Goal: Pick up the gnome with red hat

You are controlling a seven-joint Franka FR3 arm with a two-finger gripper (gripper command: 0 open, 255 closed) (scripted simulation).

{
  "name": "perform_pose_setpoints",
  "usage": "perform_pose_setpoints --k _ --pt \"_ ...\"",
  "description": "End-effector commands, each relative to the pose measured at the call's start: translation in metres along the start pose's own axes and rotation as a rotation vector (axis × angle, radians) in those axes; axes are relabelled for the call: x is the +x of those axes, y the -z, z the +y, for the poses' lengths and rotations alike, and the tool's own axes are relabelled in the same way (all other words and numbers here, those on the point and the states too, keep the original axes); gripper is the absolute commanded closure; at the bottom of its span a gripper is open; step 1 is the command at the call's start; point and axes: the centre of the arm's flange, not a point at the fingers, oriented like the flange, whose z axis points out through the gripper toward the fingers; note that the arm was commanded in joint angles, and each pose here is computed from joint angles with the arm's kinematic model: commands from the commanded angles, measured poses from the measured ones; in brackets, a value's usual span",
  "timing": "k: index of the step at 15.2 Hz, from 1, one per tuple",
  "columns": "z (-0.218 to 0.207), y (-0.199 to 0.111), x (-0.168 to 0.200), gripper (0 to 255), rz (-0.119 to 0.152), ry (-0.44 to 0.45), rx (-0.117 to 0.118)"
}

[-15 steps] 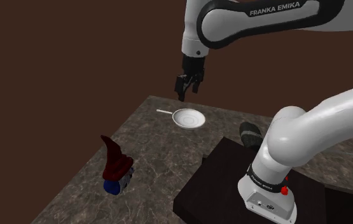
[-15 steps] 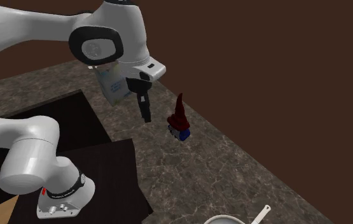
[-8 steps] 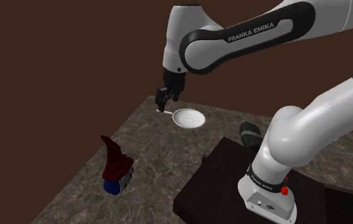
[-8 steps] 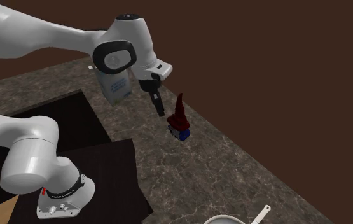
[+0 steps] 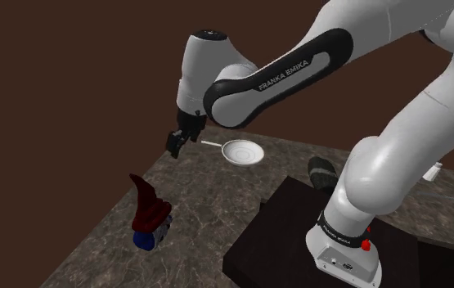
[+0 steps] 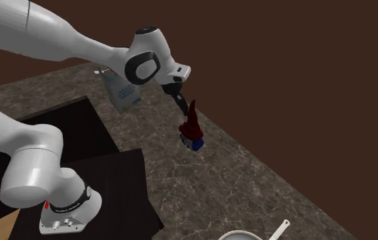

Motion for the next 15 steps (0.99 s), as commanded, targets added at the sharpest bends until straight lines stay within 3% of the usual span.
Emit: perform_pose_setpoints --k 1,12,15 --pt "-0.019 -0.012 0.008 0 0.039 0.024 0.002" --pt "-0.118 -0.074 0.062 0 0.231 0.149 -0.001" --pt "-0.119 -0.089 0.057 0 0.231 0.149 -0.001"
